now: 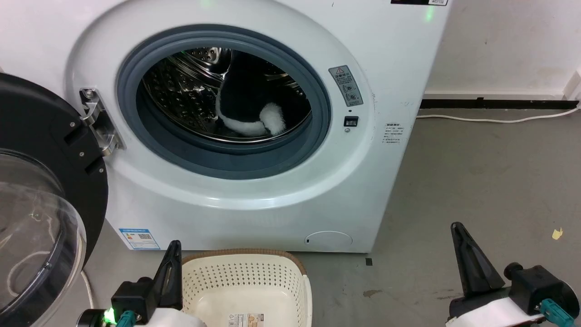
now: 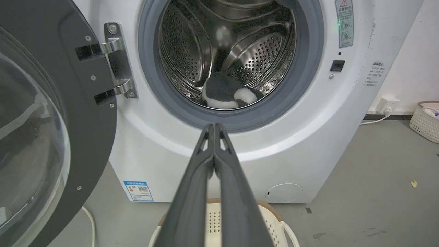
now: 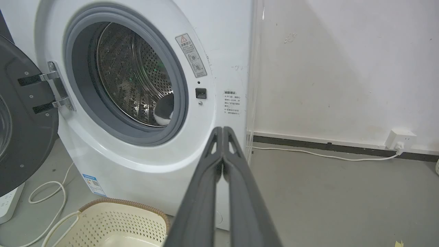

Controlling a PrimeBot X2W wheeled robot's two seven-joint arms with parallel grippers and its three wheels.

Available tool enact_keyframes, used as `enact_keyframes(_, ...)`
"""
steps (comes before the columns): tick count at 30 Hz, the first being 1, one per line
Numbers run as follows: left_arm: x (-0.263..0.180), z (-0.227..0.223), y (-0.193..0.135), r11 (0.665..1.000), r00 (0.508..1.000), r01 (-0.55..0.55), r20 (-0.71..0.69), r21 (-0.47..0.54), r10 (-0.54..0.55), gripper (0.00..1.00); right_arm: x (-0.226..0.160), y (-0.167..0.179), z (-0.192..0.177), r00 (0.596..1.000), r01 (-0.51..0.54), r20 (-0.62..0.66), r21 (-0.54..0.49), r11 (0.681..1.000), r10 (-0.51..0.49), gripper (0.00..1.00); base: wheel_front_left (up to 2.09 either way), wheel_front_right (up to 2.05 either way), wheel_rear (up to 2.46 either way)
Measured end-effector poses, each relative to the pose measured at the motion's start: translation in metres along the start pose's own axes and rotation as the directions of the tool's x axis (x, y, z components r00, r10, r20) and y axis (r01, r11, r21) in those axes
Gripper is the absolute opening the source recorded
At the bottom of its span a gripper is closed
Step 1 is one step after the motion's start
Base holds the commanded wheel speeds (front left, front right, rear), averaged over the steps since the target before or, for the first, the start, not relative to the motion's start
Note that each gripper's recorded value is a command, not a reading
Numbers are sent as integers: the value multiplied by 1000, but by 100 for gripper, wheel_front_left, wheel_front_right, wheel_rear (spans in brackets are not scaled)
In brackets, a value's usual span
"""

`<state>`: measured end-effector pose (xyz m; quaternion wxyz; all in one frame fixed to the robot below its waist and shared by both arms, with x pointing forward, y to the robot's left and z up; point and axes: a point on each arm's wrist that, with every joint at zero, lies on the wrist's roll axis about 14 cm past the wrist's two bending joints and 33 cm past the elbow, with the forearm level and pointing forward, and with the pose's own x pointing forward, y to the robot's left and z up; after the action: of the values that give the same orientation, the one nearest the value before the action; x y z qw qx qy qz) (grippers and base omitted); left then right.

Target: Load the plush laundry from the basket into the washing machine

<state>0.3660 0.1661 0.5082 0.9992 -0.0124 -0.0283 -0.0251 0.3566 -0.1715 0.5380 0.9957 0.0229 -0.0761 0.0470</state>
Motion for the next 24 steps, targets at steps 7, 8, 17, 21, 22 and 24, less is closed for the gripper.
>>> enact_keyframes(7, 0, 0, 1, 1000, 1000, -3, -9, 5, 3, 0, 1, 1, -2, 1000, -3, -15, -4, 1000, 3, 0, 0, 0, 0)
enact_keyframes(8, 0, 0, 1, 1000, 1000, -4, -9, 5, 4, 0, 1, 1, -2, 1000, -3, -16, -4, 1000, 3, 0, 0, 0, 0)
enact_keyframes(17, 0, 1, 3, 1000, 1000, -9, -18, 13, 9, 0, 1, 2, -4, 999, -8, -36, -12, 1000, 8, 0, 0, 0, 0)
enact_keyframes(21, 0, 1, 3, 1000, 1000, -11, -20, 14, 12, 0, 2, 2, -5, 999, -10, -39, -12, 1000, 9, 0, 0, 0, 0)
enact_keyframes(22, 0, 1, 3, 1000, 1000, -12, -22, 14, 12, 0, 2, 3, -5, 999, -10, -43, -12, 1000, 10, 0, 0, 0, 0)
enact_keyframes(24, 0, 2, 3, 1000, 1000, -12, -23, 19, 12, 0, 2, 3, -6, 999, -11, -46, -13, 1000, 11, 0, 0, 0, 0)
